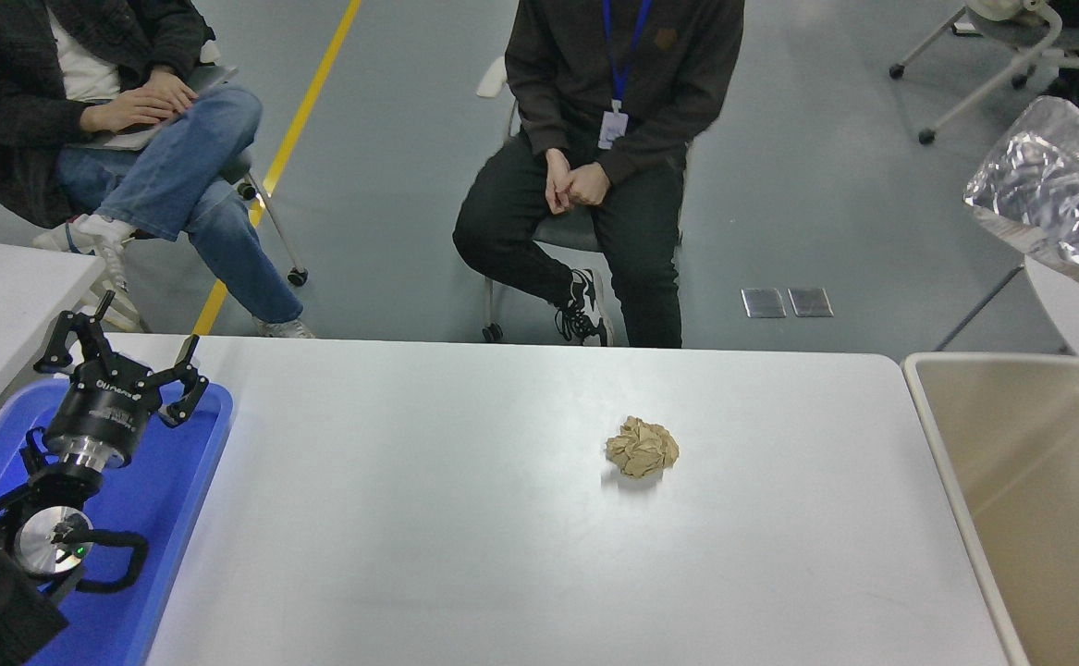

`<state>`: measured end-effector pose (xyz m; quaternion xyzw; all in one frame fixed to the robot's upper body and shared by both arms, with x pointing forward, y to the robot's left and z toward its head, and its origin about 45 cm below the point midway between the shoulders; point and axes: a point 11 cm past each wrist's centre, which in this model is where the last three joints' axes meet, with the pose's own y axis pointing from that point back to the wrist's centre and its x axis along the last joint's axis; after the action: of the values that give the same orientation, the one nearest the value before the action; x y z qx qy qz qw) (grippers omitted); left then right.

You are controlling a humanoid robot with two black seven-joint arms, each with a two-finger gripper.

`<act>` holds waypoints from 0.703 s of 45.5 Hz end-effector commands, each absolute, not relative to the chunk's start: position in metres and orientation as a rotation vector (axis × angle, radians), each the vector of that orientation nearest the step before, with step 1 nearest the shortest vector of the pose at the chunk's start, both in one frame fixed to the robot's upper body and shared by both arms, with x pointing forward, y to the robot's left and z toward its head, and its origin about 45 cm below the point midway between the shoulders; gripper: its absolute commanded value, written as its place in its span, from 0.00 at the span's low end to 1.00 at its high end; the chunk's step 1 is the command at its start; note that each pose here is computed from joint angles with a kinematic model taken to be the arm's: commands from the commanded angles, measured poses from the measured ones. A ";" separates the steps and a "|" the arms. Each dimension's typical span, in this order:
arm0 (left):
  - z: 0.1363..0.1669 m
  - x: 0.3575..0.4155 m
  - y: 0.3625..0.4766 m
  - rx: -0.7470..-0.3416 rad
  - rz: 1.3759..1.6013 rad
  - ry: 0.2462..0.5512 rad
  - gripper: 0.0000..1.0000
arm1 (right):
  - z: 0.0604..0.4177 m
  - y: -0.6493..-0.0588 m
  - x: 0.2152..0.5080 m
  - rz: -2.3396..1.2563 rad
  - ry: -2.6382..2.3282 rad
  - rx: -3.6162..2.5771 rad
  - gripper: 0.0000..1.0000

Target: Clean the table surface

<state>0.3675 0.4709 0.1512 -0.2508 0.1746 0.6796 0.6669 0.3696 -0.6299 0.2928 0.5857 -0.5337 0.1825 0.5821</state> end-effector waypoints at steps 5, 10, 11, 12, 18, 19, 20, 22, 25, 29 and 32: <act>0.1512 0.3675 0.471 -0.566 1.534 0.394 1.00 | 0.269 -0.668 0.333 0.220 -1.325 1.141 0.00; 0.1510 0.3675 0.471 -0.565 1.533 0.394 1.00 | 0.258 -0.676 0.320 0.135 -1.357 1.080 0.00; 0.1512 0.3675 0.471 -0.566 1.534 0.394 1.00 | 0.254 -0.676 0.319 0.116 -1.361 1.070 0.00; 0.1512 0.3675 0.471 -0.566 1.534 0.394 1.00 | 0.251 -0.677 0.316 0.097 -1.366 1.060 0.00; 0.1516 0.3674 0.472 -0.565 1.534 0.393 1.00 | 0.226 -0.674 0.306 0.011 -1.394 1.053 0.00; 0.1512 0.3675 0.471 -0.566 1.534 0.394 1.00 | 0.221 -0.673 0.304 0.004 -1.393 1.054 0.00; 0.1512 0.3675 0.471 -0.566 1.534 0.394 1.00 | 0.216 -0.672 0.302 0.001 -1.391 1.052 0.00; 0.1512 0.3675 0.471 -0.566 1.534 0.394 1.00 | 0.207 -0.669 0.300 -0.005 -1.386 1.051 0.00; 0.1512 0.3675 0.471 -0.566 1.534 0.394 1.00 | 0.190 -0.664 0.294 -0.019 -1.377 1.039 0.00; 0.1512 0.3675 0.471 -0.566 1.534 0.394 1.00 | 0.169 -0.656 0.288 -0.049 -1.378 1.052 0.00; 0.1512 0.3675 0.471 -0.566 1.534 0.394 1.00 | 0.156 -0.652 0.282 -0.068 -1.383 1.058 0.00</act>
<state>0.3675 0.4709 0.1512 -0.2507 0.1746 0.6796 0.6670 0.3041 -0.6645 0.2048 0.4697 -0.6031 0.0102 0.6446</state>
